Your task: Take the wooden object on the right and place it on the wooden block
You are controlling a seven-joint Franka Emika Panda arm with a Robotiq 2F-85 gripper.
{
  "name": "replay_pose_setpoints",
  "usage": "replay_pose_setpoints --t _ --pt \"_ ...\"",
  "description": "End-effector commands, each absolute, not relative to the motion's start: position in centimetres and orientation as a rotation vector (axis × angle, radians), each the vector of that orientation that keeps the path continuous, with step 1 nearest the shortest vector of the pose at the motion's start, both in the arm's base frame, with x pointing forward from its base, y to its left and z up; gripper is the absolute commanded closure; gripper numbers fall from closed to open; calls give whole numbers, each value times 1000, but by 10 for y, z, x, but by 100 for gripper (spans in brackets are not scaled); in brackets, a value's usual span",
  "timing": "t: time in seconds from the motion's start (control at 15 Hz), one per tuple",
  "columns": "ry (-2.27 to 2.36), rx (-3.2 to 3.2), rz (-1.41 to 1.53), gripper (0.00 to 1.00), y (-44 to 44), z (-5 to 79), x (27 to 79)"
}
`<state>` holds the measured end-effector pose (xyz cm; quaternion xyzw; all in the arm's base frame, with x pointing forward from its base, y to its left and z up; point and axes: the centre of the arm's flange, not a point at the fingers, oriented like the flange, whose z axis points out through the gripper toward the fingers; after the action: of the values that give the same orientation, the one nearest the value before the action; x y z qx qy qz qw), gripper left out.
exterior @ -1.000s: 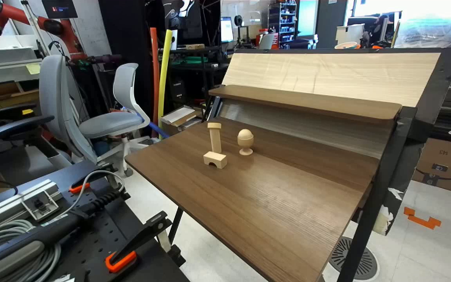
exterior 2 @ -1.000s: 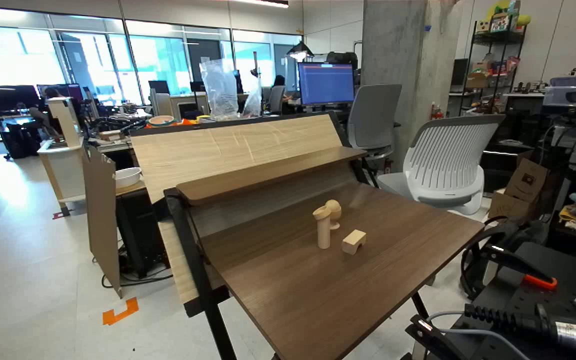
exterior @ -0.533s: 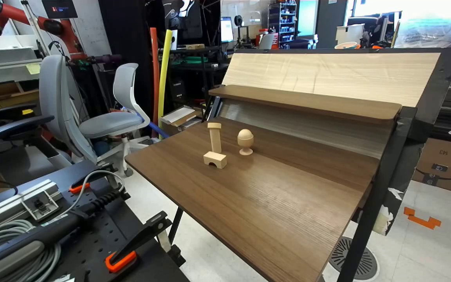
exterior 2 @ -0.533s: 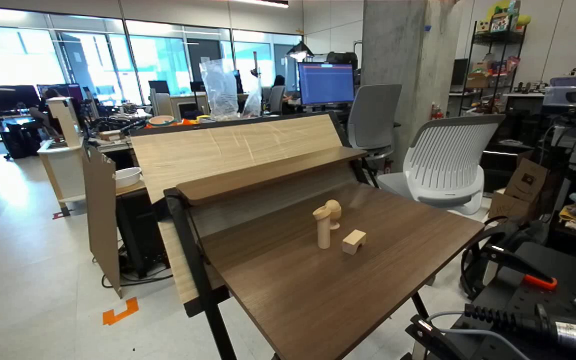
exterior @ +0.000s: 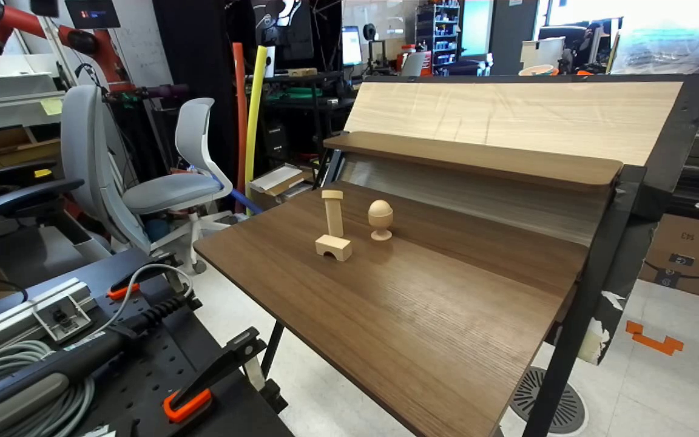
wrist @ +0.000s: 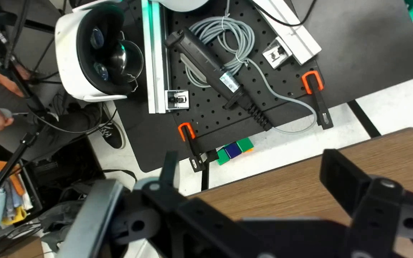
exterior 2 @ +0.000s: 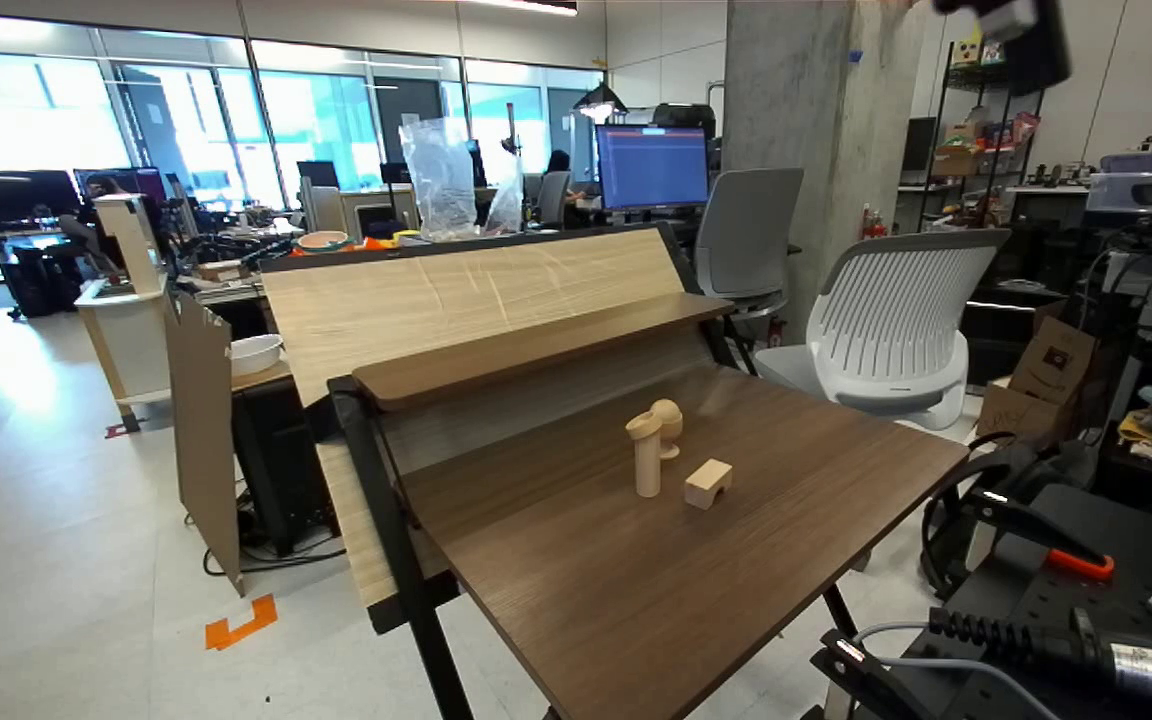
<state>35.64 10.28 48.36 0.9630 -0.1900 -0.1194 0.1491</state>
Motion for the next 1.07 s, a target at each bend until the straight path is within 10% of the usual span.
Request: replay_pose_setpoints --t 0.0,1.0 --pt "-741 2797 -235 0 119 457 415" --pt "-1731 2624 466 0 55 365 625"
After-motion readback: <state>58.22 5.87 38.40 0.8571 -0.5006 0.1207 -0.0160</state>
